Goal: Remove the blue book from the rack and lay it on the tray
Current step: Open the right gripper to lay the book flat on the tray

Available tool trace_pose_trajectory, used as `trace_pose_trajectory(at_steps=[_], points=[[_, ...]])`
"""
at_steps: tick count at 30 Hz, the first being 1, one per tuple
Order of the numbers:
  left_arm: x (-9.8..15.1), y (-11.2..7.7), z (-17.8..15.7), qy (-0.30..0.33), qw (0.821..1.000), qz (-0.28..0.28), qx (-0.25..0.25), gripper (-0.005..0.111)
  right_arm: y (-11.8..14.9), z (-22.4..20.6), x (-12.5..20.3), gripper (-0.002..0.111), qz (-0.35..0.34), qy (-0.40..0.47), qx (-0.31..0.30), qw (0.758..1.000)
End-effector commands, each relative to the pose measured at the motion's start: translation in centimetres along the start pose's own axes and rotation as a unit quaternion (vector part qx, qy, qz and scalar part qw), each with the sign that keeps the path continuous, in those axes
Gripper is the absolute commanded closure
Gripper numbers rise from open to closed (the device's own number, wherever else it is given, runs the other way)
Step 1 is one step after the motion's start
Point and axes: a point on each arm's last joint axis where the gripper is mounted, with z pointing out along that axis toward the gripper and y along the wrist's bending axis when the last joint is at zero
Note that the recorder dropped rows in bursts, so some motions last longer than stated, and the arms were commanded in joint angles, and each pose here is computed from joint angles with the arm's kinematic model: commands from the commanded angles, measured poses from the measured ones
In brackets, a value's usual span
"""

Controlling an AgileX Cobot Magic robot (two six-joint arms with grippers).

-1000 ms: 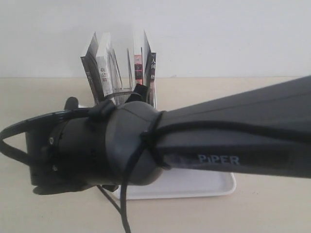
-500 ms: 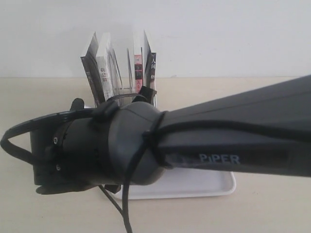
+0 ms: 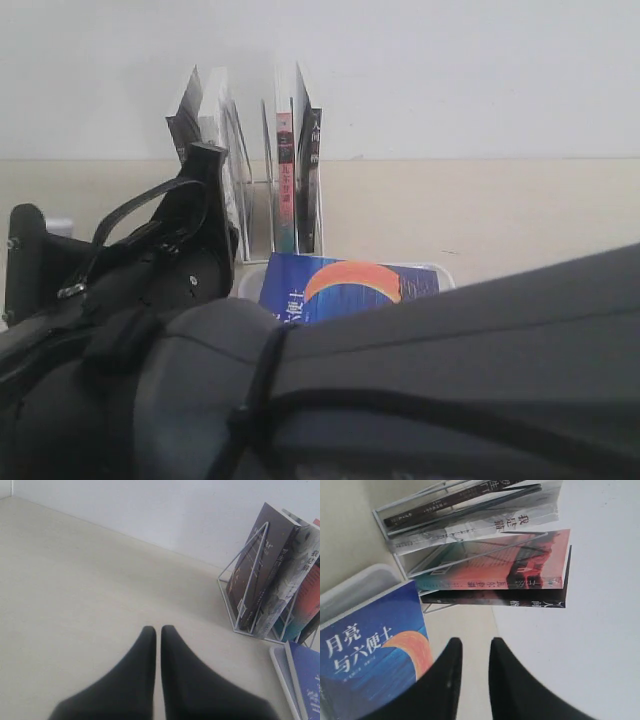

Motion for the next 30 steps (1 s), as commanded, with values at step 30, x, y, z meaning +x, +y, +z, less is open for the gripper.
trace_pose_trajectory(at_steps=[30], points=[[0.0,0.0,0.0,-0.003,1.0,0.002,0.0,0.103,-24.6,-4.2,25.9,0.108,0.416,-0.051,0.127,0.899]])
